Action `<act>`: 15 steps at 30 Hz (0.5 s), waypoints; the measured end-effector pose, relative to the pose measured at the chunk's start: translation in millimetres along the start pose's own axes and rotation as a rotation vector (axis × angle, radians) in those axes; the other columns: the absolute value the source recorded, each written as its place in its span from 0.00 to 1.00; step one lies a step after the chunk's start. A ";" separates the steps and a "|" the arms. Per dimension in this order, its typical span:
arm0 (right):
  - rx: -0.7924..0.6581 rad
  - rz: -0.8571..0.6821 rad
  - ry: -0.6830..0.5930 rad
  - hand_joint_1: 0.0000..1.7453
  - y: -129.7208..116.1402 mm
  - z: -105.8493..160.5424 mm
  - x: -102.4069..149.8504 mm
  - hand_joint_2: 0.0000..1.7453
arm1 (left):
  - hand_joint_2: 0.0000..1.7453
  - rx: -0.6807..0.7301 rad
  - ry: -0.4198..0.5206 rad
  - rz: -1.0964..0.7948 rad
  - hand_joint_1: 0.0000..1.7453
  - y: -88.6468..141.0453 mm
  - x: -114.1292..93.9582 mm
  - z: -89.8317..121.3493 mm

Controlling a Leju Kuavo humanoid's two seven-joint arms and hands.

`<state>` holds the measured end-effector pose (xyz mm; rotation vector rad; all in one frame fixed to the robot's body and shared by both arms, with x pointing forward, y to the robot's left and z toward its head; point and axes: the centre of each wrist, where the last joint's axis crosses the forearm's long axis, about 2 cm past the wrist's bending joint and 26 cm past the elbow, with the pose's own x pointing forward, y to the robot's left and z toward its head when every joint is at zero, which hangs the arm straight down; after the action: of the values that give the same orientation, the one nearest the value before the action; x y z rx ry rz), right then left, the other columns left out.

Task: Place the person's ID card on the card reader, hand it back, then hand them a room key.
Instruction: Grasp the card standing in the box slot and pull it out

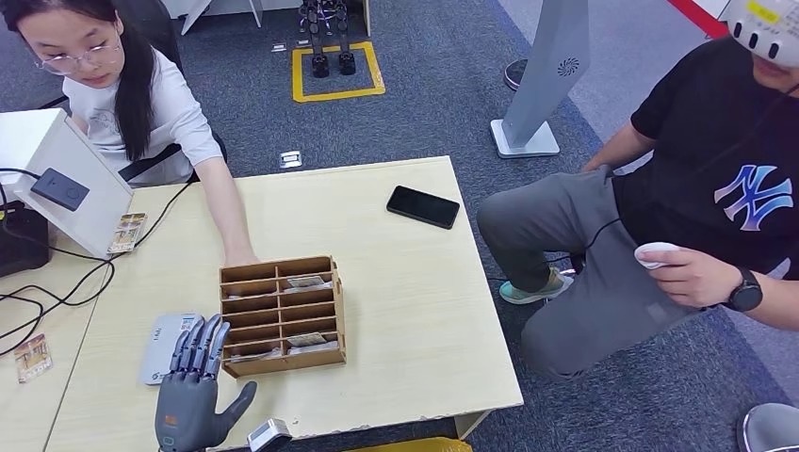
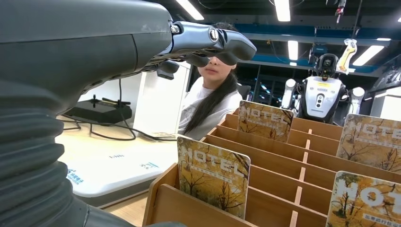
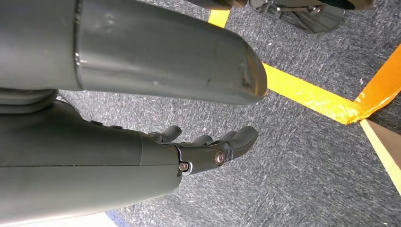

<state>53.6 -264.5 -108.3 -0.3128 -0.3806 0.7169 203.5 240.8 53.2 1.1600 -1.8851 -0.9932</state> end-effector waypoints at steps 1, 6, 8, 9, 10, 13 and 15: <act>0.000 0.000 0.000 0.00 0.0 0.0 0.0 0.00 | 1.00 0.001 0.000 0.000 0.00 0.2 -0.1 -0.2; 0.001 0.008 -0.004 0.00 -0.1 0.0 0.1 0.00 | 1.00 0.001 0.002 -0.001 0.00 0.3 -0.4 -0.2; 0.001 0.012 -0.005 0.00 -0.1 0.0 0.1 0.00 | 1.00 0.001 0.004 -0.002 0.00 0.4 -0.7 -0.1; 0.001 0.013 -0.005 0.00 -0.1 -0.1 0.1 0.00 | 1.00 0.000 0.007 -0.004 0.00 0.4 -0.9 -0.1; 0.001 0.013 -0.005 0.00 -0.1 -0.1 0.2 0.00 | 1.00 -0.002 0.010 -0.006 0.00 0.5 -1.3 0.0; 0.000 0.013 -0.005 0.00 -0.2 -0.1 0.2 0.00 | 1.00 -0.008 0.019 -0.016 0.00 0.7 -2.3 0.3; 0.000 0.012 -0.006 0.00 -0.1 -0.1 0.5 0.00 | 1.00 -0.012 0.026 -0.023 0.00 0.9 -3.4 0.7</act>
<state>54.1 -264.2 -108.2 -0.3133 -0.3845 0.7299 203.8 244.3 53.1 1.1840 -1.8470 -0.9963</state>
